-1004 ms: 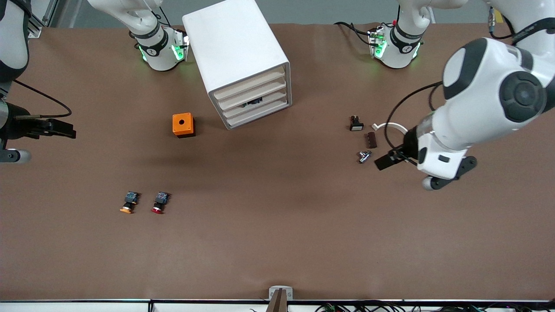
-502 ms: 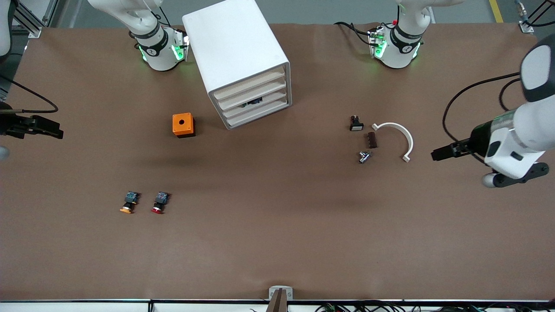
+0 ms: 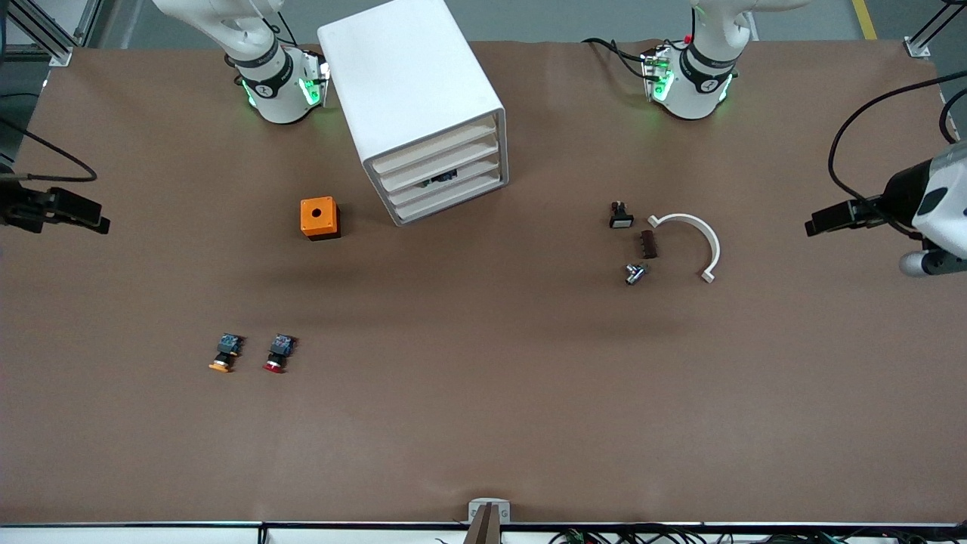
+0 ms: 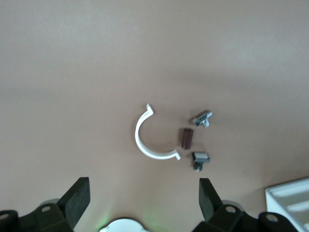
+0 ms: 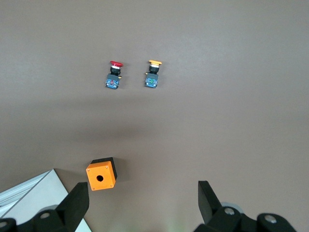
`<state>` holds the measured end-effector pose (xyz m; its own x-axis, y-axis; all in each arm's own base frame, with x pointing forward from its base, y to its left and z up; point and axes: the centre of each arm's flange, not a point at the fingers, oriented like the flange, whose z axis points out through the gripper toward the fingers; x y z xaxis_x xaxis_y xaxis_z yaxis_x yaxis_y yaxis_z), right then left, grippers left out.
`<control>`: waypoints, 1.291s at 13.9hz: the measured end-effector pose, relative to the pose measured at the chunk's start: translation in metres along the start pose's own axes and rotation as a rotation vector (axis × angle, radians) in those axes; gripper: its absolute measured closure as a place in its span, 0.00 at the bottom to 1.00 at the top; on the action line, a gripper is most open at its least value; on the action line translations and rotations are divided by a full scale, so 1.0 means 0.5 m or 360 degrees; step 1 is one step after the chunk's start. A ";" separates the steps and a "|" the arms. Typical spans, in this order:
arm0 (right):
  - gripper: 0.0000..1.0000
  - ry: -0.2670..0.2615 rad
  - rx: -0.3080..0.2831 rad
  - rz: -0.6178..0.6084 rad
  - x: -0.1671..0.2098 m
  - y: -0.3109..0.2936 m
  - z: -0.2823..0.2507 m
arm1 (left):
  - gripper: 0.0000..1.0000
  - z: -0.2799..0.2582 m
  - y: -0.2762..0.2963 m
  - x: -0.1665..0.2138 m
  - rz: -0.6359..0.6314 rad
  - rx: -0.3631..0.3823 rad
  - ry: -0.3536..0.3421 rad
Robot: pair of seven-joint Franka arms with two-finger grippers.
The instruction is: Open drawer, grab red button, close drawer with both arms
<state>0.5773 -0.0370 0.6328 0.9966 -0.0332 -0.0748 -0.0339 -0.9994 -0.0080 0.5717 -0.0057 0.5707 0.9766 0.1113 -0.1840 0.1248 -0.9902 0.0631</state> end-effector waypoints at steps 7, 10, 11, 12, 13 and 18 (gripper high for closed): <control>0.00 0.0080 0.0041 0.0005 -0.149 0.016 -0.081 | 0.00 0.047 -0.033 -0.102 0.0022 -0.0028 0.0116; 0.00 0.0088 0.0042 -0.0006 -0.158 0.010 -0.084 | 0.00 -0.026 -0.026 -0.109 0.0035 -0.0041 0.0261; 0.00 0.0089 0.0042 -0.0010 -0.157 0.007 -0.082 | 0.00 -0.052 -0.022 -0.106 0.0041 -0.0045 0.0307; 0.00 0.0090 0.0041 -0.0013 -0.156 0.005 -0.081 | 0.00 -0.074 -0.016 -0.098 0.0048 -0.0047 0.0345; 0.00 0.0091 0.0041 -0.0016 -0.156 0.003 -0.081 | 0.00 -0.092 -0.007 -0.084 0.0058 -0.0047 0.0377; 0.00 0.0089 0.0032 -0.0016 -0.154 0.003 -0.077 | 0.00 -0.099 0.021 -0.011 0.0082 -0.0040 0.0398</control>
<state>0.5033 -0.0366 0.6770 0.9995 -0.0244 -0.0188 -0.0249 -0.9993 -0.0286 0.5763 -0.0123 0.6211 0.9944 0.0813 0.0682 0.0750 -0.9931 0.0907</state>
